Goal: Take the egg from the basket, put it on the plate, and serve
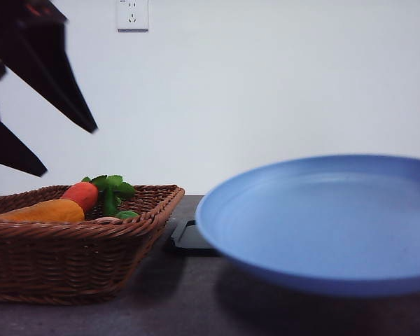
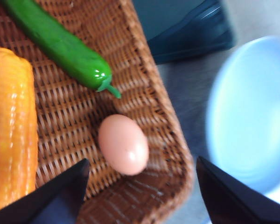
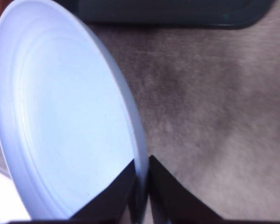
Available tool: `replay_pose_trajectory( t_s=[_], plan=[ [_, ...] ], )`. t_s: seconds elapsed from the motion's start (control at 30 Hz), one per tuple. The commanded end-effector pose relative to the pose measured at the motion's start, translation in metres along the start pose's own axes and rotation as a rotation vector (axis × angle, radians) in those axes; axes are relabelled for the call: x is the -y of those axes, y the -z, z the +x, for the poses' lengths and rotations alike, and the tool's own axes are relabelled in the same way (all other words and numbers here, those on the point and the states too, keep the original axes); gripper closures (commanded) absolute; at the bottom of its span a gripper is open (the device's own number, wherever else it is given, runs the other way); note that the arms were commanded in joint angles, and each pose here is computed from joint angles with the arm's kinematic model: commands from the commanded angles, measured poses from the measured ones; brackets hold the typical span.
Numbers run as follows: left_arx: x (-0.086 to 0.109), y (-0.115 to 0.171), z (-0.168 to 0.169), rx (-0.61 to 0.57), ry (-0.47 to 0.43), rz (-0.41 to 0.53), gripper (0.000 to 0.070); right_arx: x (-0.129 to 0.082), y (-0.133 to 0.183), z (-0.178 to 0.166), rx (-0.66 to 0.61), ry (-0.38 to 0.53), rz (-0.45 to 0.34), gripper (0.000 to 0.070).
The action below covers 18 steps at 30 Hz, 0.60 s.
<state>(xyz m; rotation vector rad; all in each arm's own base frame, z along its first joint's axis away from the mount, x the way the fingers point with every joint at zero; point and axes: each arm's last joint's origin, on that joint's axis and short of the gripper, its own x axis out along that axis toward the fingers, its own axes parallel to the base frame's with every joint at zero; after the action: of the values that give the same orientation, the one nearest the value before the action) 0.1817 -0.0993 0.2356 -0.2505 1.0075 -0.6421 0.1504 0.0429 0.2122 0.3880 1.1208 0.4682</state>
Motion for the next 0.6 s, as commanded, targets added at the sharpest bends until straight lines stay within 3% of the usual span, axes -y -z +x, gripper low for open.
replay_pose_trajectory(
  t_s=[0.0, 0.17, 0.57],
  plan=[
    [0.004, -0.006, 0.007, -0.014, -0.013, 0.029, 0.0225, -0.001, 0.0, -0.006, 0.033, -0.001, 0.0, 0.07],
    [0.007, -0.013, 0.029, -0.082, -0.022, 0.037, 0.0225, -0.001, 0.007, -0.021, 0.101, 0.041, 0.002, 0.07],
    [-0.003, -0.012, 0.077, -0.189, -0.062, 0.045, 0.0228, -0.005, 0.019, -0.036, 0.154, 0.038, -0.007, 0.07]
  ],
)
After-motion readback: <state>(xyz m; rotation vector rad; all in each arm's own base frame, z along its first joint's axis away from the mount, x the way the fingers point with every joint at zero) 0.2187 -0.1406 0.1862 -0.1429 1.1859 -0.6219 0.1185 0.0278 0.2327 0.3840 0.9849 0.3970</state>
